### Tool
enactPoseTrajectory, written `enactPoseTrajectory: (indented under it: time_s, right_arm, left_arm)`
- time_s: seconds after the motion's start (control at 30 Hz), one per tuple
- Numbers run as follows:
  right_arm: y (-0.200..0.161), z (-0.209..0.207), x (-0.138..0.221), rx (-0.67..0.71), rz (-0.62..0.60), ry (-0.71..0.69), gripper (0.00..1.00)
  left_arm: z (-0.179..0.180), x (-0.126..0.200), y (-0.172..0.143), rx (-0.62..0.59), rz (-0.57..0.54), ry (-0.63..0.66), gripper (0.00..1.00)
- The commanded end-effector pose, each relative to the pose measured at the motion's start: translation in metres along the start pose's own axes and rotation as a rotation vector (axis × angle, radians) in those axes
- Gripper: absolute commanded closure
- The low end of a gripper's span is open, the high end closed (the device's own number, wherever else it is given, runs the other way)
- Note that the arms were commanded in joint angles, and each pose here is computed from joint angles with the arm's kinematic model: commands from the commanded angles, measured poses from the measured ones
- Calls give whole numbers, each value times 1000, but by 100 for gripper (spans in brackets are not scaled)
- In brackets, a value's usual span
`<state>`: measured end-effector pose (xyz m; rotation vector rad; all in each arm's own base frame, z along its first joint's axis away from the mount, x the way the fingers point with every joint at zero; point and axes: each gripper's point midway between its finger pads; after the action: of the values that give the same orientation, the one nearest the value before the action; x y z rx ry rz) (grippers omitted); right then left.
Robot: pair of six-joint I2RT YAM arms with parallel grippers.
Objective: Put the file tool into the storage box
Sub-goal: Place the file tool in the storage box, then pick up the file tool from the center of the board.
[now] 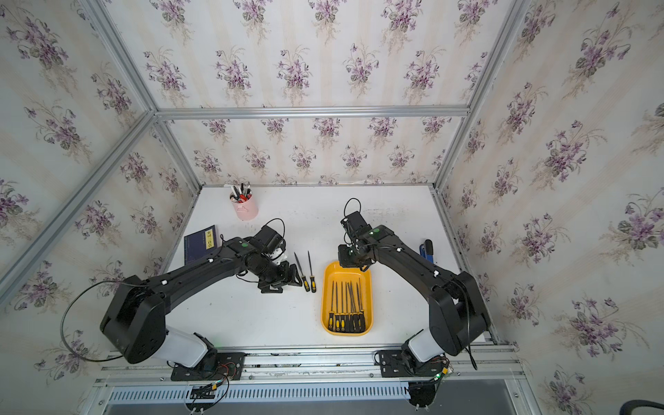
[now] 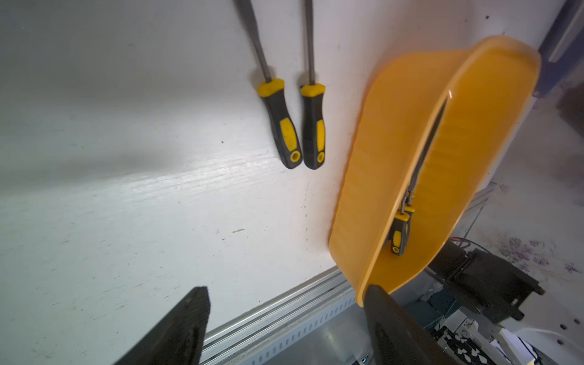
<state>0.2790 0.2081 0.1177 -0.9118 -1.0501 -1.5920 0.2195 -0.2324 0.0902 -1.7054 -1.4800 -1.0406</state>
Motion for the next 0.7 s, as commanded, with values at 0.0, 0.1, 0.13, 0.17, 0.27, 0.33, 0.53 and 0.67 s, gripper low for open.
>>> enactPoseTrajectory:
  time_s: [0.0, 0.1, 0.13, 0.17, 0.27, 0.33, 0.53, 0.67]
  right_arm:
    - [-1, -3, 4, -6, 2, -18, 77]
    - [-4, -4, 4, -10, 7, -19, 77]
    - [-4, -6, 3, -12, 6, -20, 77]
    - [-6, -7, 3, -13, 8, -21, 77]
    - [-7, -8, 4, -13, 7, -23, 77]
    - [-7, -8, 5, -11, 2, -22, 78]
    - [-7, -7, 9, -6, -5, -14, 78]
    - [-10, -9, 9, 0, -3, -13, 78]
  left_arm:
    - [9, -5, 10, 91, -14, 79, 34]
    - [9, -10, 15, 109, -3, 114, 35]
    - [8, -11, 16, 108, 4, 133, 35]
    - [8, -14, 16, 104, 18, 155, 35]
    - [10, -23, 15, 87, 60, 240, 36]
    - [12, -29, 16, 107, 67, 272, 40]
    - [17, -34, 32, 142, 21, 357, 44]
    - [11, -39, 41, 144, -16, 362, 51]
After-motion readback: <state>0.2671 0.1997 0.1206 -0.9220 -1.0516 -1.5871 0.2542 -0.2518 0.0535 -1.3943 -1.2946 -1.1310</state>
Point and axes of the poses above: each gripper's point midway between its finger pads, its own x axis back along the fingers, its own z axis along the line the jaws close on, y = z × x, and after that the axes turned 15 degrees about -x, right-handed
